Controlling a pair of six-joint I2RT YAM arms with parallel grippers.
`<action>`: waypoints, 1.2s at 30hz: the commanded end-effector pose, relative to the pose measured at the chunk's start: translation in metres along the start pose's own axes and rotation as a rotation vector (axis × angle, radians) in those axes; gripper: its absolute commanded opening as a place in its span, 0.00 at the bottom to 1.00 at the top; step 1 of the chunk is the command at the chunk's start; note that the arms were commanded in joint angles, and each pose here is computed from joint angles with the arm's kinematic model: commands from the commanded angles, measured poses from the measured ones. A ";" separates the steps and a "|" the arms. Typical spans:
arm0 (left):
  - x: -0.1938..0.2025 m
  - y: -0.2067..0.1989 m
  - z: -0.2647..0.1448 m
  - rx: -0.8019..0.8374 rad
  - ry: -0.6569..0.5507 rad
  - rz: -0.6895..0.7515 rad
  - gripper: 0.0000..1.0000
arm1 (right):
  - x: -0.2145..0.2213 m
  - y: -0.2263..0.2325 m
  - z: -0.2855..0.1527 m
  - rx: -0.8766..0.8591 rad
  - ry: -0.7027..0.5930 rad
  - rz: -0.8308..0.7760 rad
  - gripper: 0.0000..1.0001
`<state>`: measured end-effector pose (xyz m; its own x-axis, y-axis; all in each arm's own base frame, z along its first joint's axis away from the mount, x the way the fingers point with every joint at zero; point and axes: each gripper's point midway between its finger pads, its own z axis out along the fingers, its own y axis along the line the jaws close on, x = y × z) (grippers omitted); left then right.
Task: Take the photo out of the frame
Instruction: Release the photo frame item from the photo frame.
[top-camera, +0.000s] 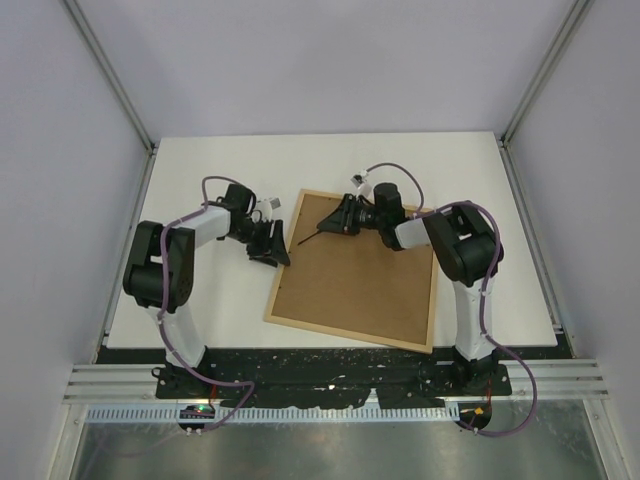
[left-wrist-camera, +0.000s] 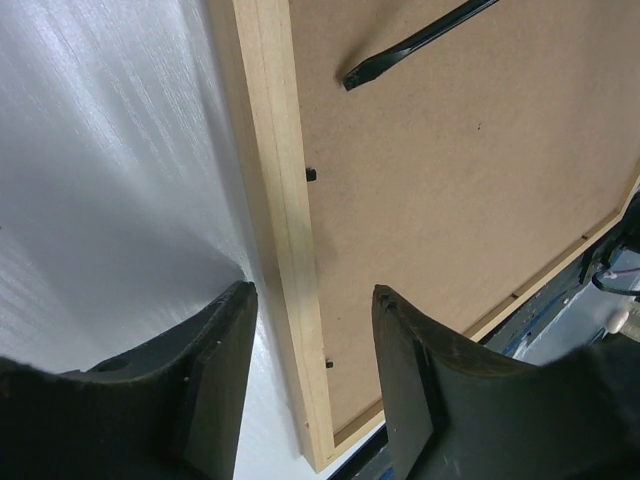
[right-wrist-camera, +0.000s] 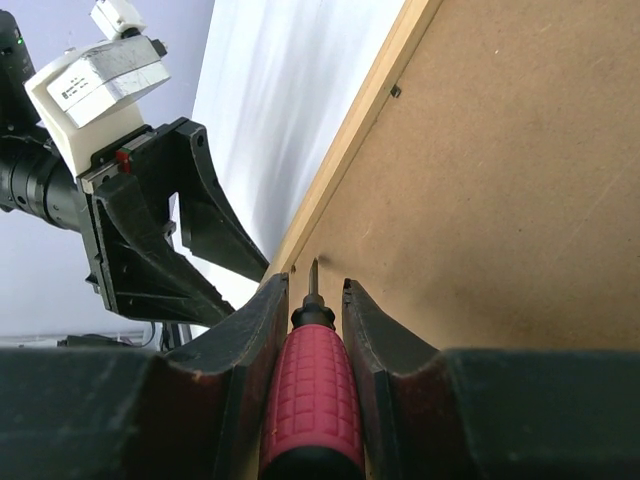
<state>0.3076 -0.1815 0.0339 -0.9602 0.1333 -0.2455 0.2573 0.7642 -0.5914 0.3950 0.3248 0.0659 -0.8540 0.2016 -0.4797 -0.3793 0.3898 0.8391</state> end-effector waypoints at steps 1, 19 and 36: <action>0.013 0.005 0.010 0.014 0.034 -0.059 0.51 | 0.000 0.018 0.003 -0.076 -0.004 -0.041 0.08; 0.026 0.011 0.024 -0.074 0.072 -0.104 0.34 | 0.017 0.026 -0.001 -0.060 0.009 -0.005 0.08; 0.031 0.019 0.032 -0.211 0.105 -0.061 0.38 | -0.013 0.037 -0.023 -0.100 -0.062 -0.009 0.08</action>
<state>0.2953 -0.1971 0.0237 -0.9794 0.1022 -0.1740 0.1817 0.8218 -0.5401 0.3749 0.3149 0.0668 -0.8862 0.2330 -0.4005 -0.3101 0.3440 0.8863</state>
